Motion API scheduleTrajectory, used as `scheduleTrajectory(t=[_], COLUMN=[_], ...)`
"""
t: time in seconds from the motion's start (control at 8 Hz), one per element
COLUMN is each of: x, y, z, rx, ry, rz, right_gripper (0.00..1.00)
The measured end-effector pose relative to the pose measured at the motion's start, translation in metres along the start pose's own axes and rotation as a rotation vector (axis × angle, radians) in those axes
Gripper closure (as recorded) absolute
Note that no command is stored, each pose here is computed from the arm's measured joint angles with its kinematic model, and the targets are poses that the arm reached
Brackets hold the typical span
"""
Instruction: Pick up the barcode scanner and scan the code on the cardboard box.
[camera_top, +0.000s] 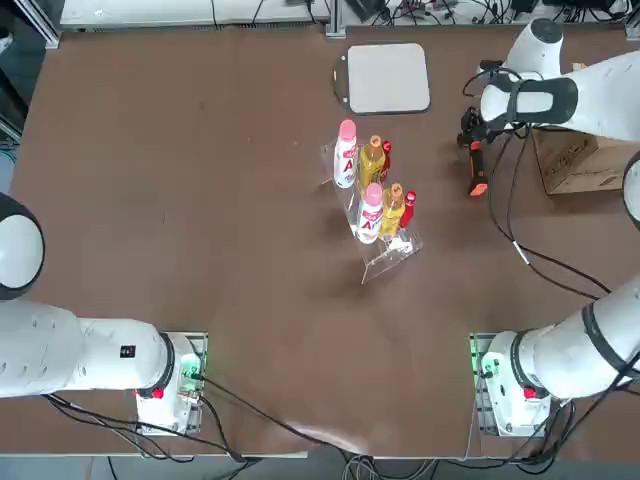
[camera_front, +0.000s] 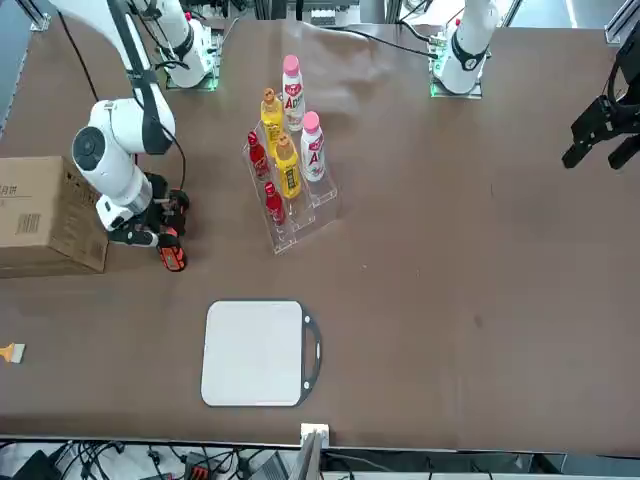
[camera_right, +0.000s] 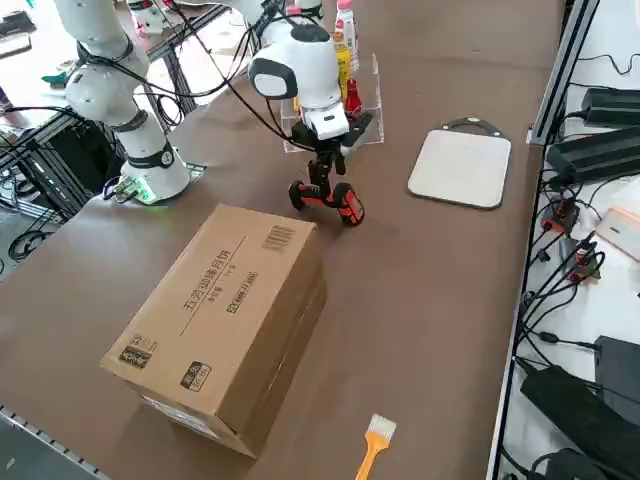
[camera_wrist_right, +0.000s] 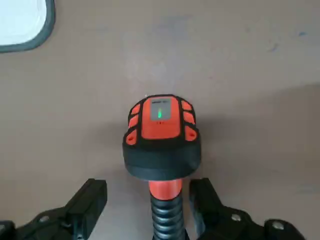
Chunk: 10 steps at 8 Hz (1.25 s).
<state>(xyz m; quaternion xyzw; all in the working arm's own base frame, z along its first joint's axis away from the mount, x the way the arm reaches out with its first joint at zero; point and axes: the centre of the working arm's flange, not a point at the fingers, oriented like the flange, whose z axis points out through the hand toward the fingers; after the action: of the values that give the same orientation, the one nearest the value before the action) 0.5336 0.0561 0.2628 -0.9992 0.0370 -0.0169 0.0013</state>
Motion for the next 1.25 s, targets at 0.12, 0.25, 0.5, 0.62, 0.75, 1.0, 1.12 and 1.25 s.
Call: scheduleTrajectory(t=[0.12, 0.25, 0.5, 0.62, 0.75, 1.0, 1.12, 1.25], x=[-0.001, -0.002, 0.0, 0.0, -0.001, -0.001, -0.001, -0.001], y=[-0.001, 0.0, 0.01, 0.015, 0.017, 0.017, 0.017, 0.016], z=[0.008, 0.017, 0.034, 0.04, 0.043, 0.047, 0.048, 0.051], rx=[-0.005, -0.009, -0.018, -0.021, -0.022, -0.023, -0.024, -0.025], ry=[-0.012, -0.018, -0.016, -0.022, -0.026, -0.024, -0.026, -0.029], rz=[-0.009, -0.023, -0.069, -0.076, -0.08, -0.082, -0.083, -0.086], right_gripper=[0.0, 0.0, 0.0, 0.0, 0.0, 0.0, 0.0, 0.0])
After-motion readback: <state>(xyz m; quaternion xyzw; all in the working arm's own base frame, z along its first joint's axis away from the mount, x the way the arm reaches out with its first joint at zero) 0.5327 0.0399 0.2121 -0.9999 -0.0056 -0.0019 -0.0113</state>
